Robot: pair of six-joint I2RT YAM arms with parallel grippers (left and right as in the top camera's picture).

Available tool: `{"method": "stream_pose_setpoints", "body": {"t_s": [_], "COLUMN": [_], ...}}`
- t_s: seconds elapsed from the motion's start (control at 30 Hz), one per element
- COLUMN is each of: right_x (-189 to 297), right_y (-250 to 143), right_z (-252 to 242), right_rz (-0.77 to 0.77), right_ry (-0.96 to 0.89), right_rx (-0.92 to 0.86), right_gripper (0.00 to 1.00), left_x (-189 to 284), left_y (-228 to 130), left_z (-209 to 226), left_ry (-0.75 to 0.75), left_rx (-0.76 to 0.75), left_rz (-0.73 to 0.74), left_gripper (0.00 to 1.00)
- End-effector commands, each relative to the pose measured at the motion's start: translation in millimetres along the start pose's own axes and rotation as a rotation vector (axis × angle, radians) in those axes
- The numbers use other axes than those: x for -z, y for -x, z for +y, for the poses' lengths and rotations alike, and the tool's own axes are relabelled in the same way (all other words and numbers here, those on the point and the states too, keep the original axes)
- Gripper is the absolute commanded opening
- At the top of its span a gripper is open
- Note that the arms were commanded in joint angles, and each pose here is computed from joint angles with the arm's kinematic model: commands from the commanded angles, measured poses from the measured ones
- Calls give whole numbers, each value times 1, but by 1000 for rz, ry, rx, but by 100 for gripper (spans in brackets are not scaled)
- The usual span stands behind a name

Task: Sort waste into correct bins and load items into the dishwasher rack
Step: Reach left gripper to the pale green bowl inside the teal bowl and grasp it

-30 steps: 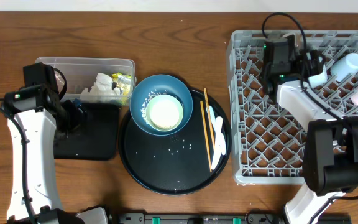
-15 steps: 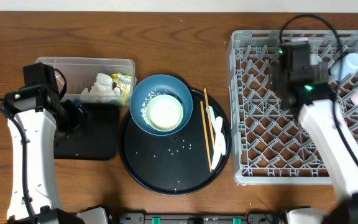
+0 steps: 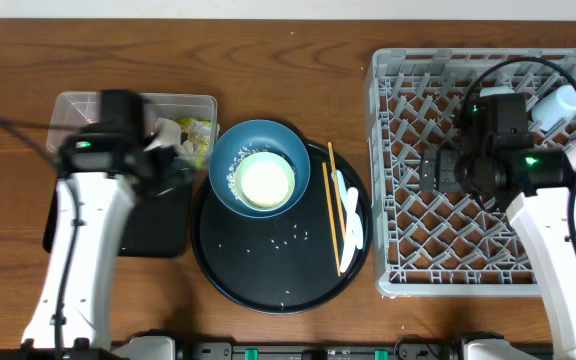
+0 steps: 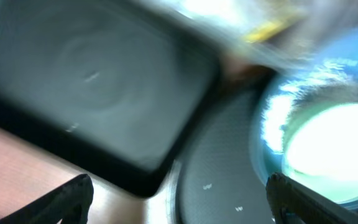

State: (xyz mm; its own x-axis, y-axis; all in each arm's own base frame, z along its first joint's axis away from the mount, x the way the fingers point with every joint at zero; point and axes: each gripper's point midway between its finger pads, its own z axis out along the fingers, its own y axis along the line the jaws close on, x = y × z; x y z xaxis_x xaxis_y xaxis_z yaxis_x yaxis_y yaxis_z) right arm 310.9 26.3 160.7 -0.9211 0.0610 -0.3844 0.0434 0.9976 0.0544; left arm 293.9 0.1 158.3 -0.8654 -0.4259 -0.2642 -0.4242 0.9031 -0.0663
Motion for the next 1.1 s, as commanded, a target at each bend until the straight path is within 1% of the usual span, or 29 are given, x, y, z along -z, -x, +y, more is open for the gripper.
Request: {"method": "stream_pose_setpoints", "body": {"t_s": [0.0,0.03,0.2,0.33,0.47,0.6,0.8,1.0,1.07], "right_x": [2,2,2,2,3,3,3,3,3], "right_y": [-3,-3,-5,-7,-11,-11,-11,-11,-11], "right_z": [3,2,2,3,3,3,3,3,3], "right_rz": [12,15,20,31,44,45,45,45,46], "right_ry": [42,40,41,45,43,43,43,43,43], "right_rx": [-38,-40,-40,-40,-40,-40,-40,-40,-40], "right_gripper": [99,99,99,99,99,99,99,99,99], "left_x": [2,3,1,-16,-43,-65,-88,-106,-109], "left_y": [-8,-10,-23,-37,-48,-52,-60,-72,-73], "left_z": [-46,-65,-130,-162,-174,-181,-194,-194,-194], "left_ry": [-71,-104,-210,-236,-212,-195,-191,-157,-152], "left_rx": [-155,-201,-349,-404,-395,-362,-384,-393,-381], "left_rz": [-37,-62,-123,-109,-59,-30,-11,32,38], "left_gripper": [90,90,90,90,90,90,89,85,81]}}
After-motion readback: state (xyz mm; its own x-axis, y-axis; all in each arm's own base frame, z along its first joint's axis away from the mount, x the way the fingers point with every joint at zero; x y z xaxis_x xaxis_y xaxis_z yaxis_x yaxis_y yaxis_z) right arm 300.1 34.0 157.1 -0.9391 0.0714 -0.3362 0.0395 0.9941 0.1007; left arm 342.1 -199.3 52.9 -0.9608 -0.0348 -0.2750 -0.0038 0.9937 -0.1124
